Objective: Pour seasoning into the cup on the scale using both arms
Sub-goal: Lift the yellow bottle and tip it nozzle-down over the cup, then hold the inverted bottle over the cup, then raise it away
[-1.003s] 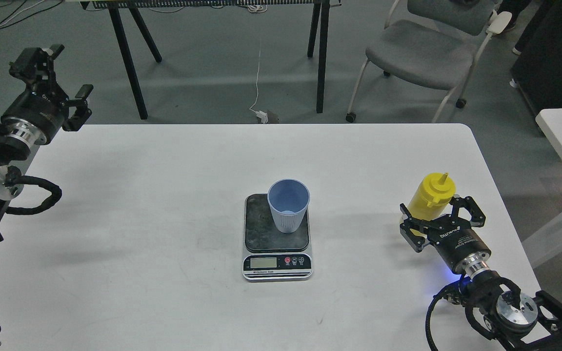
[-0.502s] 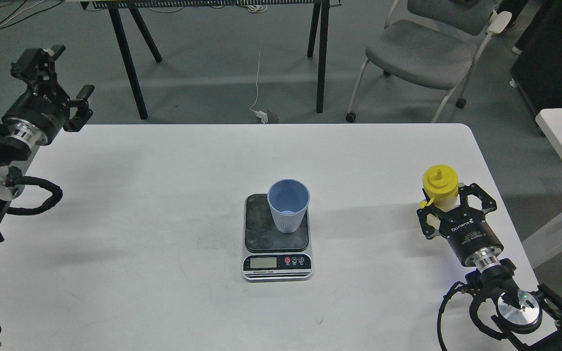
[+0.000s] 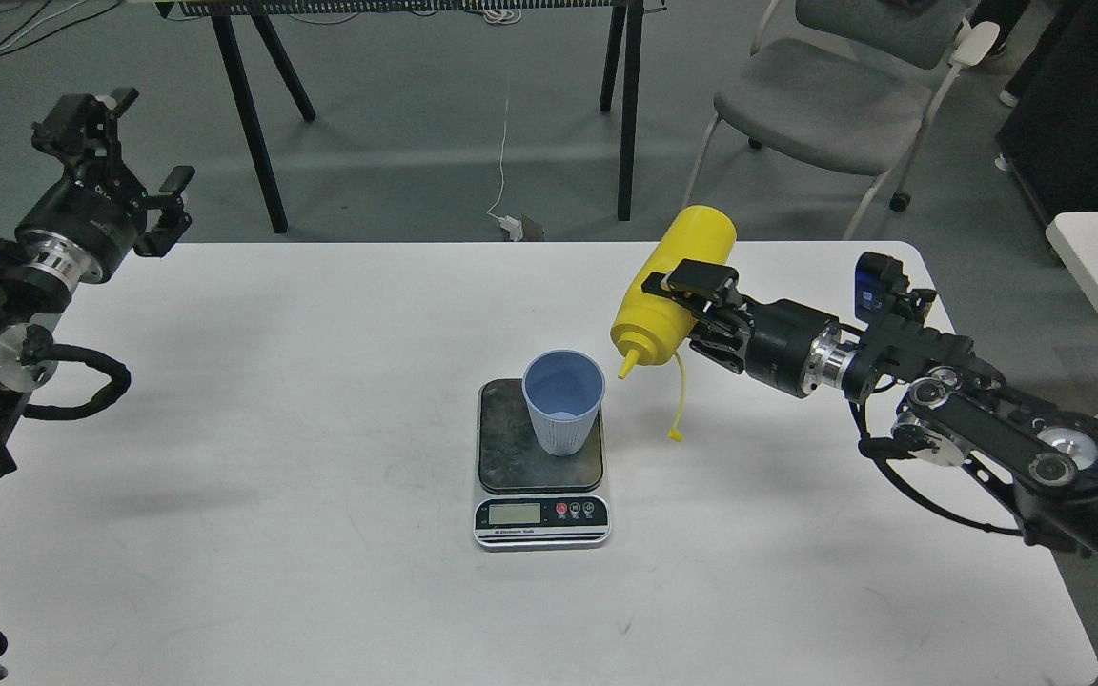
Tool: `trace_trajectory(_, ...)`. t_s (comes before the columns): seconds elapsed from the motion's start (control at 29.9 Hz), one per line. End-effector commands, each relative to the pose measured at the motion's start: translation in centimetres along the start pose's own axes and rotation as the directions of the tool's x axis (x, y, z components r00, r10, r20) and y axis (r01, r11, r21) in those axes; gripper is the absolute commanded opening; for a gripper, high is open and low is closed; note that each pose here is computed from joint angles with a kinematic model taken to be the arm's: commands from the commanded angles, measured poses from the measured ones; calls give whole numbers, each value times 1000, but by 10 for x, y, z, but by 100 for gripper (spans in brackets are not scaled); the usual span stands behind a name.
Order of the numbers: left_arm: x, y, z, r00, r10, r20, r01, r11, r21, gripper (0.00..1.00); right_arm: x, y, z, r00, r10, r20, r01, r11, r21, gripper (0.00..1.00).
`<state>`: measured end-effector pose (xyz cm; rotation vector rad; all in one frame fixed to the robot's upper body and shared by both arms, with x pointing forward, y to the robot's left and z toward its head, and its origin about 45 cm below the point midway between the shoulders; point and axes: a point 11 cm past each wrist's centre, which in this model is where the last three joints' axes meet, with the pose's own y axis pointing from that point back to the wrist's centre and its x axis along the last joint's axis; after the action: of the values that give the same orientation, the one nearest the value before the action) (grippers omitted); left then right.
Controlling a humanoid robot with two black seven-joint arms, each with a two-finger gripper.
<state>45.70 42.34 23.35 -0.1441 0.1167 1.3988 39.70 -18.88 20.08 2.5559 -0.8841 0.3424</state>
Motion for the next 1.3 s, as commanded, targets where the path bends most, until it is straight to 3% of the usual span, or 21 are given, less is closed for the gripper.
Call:
trace_trajectory(0.0, -1, -1, 0, 1000, 0, -4, 0, 1000, -2, 97, 13, -10, -20, 978, -2, -208, -3, 1000, -21, 5)
trace_trajectory(0.37, -9, -4, -5, 1000, -12, -18, 12, 1000, 0, 98, 16, -28, -47, 886, -23, -462, 11, 1000, -28, 4)
trace_trajectory(0.94, -16, -6, -10, 999, -24, -30, 24, 1000, 3, 98, -15, -55, -53, 845, -79, -529, 77, 997, -27, 4)
trace_trajectory(1.27, -16, -6, -11, 999, -24, -32, 24, 1000, 4, 99, -5, -59, -62, 779, -67, -623, 60, 998, -31, 4)
